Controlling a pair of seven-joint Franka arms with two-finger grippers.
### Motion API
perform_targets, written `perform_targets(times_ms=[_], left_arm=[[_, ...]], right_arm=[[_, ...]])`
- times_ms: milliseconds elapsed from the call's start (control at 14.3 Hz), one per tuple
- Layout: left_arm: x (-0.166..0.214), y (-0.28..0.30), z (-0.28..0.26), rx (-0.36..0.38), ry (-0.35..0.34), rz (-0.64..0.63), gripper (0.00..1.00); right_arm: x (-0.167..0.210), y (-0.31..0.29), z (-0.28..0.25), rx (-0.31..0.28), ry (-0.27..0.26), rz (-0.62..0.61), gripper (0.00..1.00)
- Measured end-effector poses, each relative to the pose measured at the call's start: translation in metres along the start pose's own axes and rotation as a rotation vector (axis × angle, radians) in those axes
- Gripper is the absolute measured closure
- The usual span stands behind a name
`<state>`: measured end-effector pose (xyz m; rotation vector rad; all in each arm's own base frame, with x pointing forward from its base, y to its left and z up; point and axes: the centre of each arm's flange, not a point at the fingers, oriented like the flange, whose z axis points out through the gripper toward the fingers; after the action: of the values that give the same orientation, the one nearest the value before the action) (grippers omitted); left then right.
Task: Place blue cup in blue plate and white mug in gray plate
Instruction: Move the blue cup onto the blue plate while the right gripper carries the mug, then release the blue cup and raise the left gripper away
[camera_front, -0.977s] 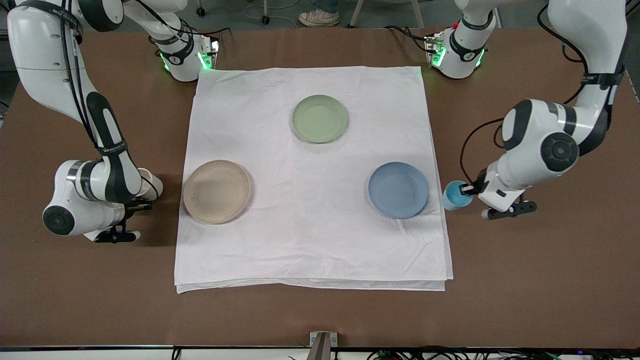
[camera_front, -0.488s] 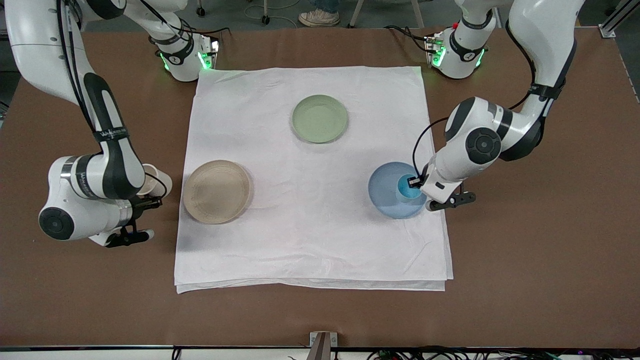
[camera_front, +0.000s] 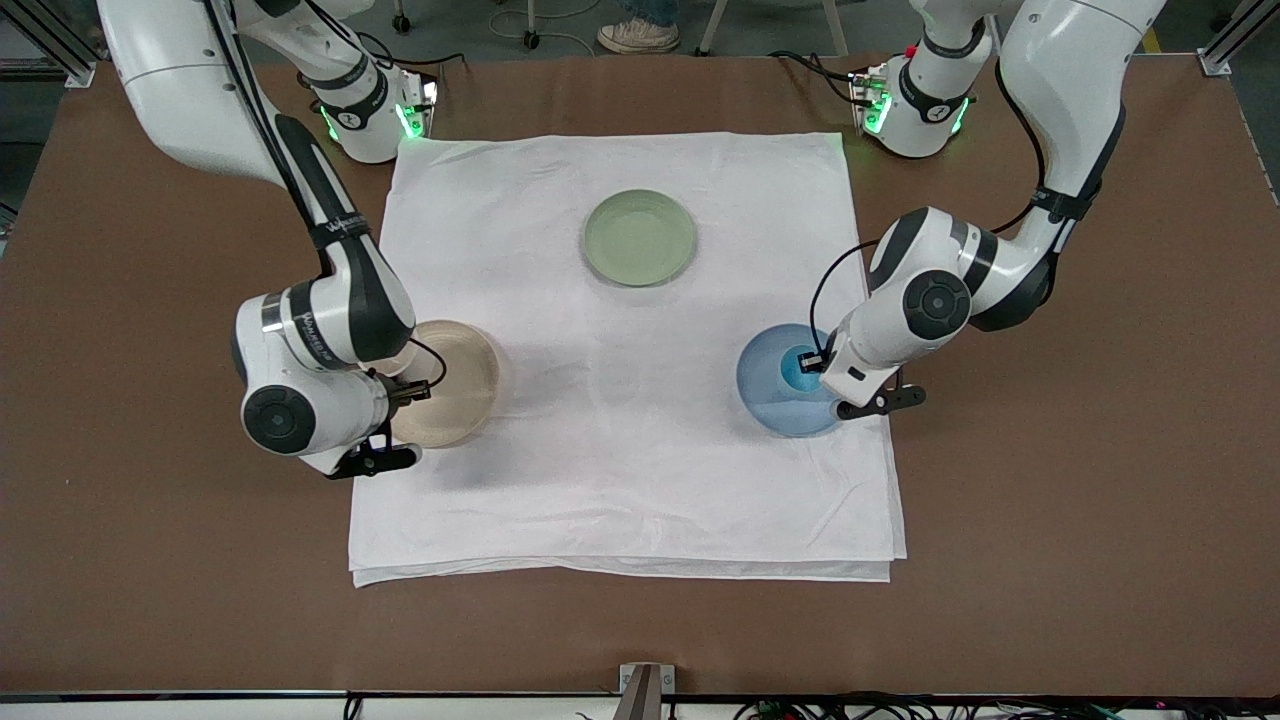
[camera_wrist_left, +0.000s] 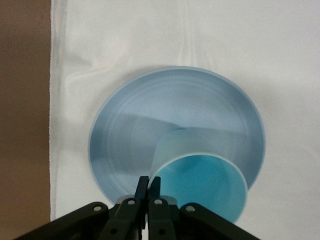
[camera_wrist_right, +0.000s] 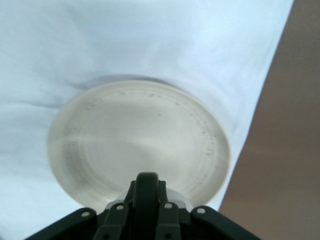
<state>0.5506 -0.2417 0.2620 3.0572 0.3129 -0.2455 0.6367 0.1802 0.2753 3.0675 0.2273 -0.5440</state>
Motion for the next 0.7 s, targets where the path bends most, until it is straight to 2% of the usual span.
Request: perform_targets(times_ms=[209, 279, 488, 698], left_arm=[[0.000, -0.001, 0.004, 0.003, -0.003, 0.001, 0.96], [0.000, -0.001, 0.003, 0.003, 0.000, 0.001, 0.91], [0.003, -0.001, -0.017, 0.000, 0.025, 0.002, 0.61], [0.006, -0.017, -0.082, 0.040, 0.043, 0.017, 0.34]], right_arm=[[0.004, -0.005, 0.005, 0.000, 0.026, 0.018, 0.84], [0.005, -0.002, 0.007, 0.000, 0.028, 0.022, 0.84], [0.009, 0.002, 0.019, 0.002, 0.038, 0.029, 0.84], [0.015, -0.002, 0.042, 0.002, 0.043, 0.025, 0.84]])
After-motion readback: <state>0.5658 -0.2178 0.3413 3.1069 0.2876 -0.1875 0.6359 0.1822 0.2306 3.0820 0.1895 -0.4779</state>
